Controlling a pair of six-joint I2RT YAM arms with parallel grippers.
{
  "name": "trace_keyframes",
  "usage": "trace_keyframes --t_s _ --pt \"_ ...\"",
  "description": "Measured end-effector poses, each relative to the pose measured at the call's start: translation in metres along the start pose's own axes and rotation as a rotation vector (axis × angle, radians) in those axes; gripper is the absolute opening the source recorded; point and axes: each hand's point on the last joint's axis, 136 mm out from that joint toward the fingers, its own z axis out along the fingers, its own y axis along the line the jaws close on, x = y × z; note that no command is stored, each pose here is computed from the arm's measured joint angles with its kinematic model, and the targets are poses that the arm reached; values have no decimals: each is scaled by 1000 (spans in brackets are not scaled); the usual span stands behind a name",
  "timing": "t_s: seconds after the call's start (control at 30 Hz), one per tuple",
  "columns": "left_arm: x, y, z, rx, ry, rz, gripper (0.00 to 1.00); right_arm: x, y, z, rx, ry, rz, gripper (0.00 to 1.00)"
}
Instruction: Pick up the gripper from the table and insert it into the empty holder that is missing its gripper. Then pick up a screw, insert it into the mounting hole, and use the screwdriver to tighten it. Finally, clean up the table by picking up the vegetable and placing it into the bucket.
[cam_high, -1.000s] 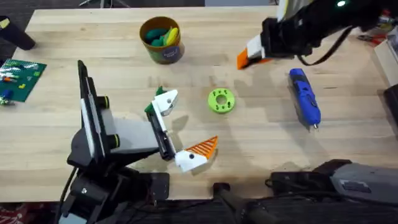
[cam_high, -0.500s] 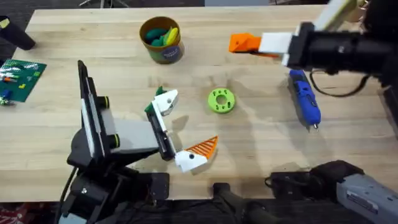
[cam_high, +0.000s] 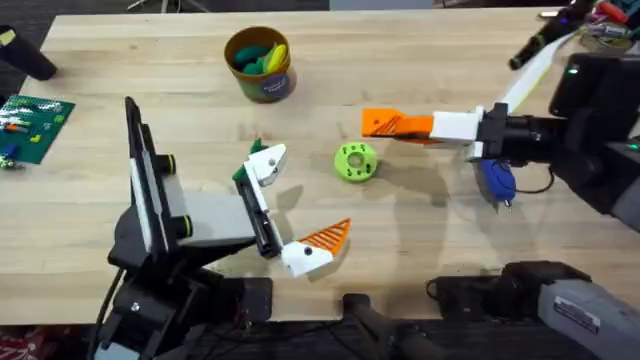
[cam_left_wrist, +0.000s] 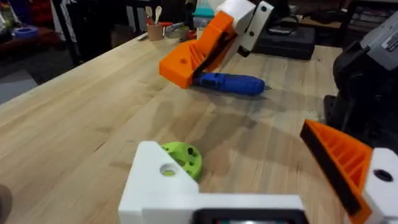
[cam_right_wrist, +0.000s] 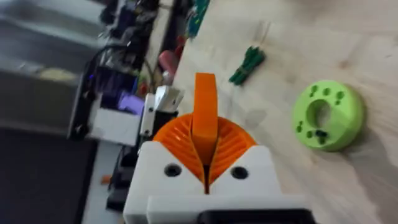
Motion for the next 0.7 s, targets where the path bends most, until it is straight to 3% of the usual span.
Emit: trace_keyframes --t_s 0.23,0.43,0.7 --pt "0 0 0 0 0 0 989 6 -4 8 -171 101 25 18" --pt "0 0 0 0 0 0 989 17 -15 19 -227 170 97 18" --pt "0 0 0 0 0 0 989 26 -3 30 -264 249 145 18"
